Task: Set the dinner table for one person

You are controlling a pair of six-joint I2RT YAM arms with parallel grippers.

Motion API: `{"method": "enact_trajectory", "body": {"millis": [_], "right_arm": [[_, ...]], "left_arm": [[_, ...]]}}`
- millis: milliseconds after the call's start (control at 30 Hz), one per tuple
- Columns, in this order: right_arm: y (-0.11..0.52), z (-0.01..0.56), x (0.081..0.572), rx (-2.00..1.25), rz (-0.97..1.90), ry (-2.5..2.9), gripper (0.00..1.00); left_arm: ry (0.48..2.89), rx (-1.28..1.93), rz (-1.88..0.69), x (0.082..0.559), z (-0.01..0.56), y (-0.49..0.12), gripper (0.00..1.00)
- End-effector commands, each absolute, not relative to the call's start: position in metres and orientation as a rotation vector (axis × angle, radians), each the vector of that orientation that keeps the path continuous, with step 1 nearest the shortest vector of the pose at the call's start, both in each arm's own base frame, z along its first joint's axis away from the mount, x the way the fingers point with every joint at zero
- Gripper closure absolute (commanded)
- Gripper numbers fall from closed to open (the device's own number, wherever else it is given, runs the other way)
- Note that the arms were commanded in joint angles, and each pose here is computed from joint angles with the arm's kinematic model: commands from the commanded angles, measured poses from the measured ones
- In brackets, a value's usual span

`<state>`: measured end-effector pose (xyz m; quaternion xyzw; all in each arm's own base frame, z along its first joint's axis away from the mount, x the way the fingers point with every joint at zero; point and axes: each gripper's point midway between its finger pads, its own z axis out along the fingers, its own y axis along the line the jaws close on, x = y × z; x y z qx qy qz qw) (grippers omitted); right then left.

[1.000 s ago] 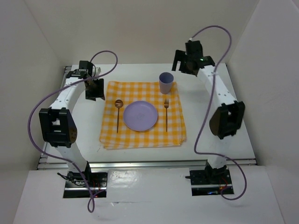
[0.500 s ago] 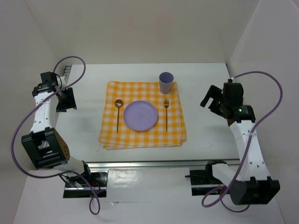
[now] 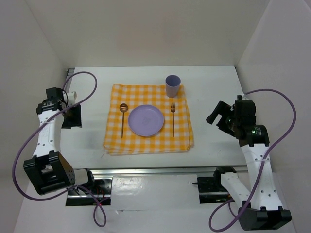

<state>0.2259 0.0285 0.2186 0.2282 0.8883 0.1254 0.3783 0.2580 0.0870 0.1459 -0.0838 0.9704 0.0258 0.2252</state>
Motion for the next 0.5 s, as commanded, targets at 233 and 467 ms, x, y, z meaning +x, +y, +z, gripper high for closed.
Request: {"method": "enact_trajectory", "body": {"millis": [233, 467], "right_arm": [[0.027, 0.231, 0.197, 0.578, 0.311, 2.249, 0.01], [0.026, 0.239, 0.186, 0.594, 0.317, 2.211, 0.01]], "left_arm": [[2.643, -0.150, 0.050, 0.247, 0.158, 0.079, 0.38], [2.639, -0.144, 0.027, 0.248, 0.160, 0.076, 0.38]]}}
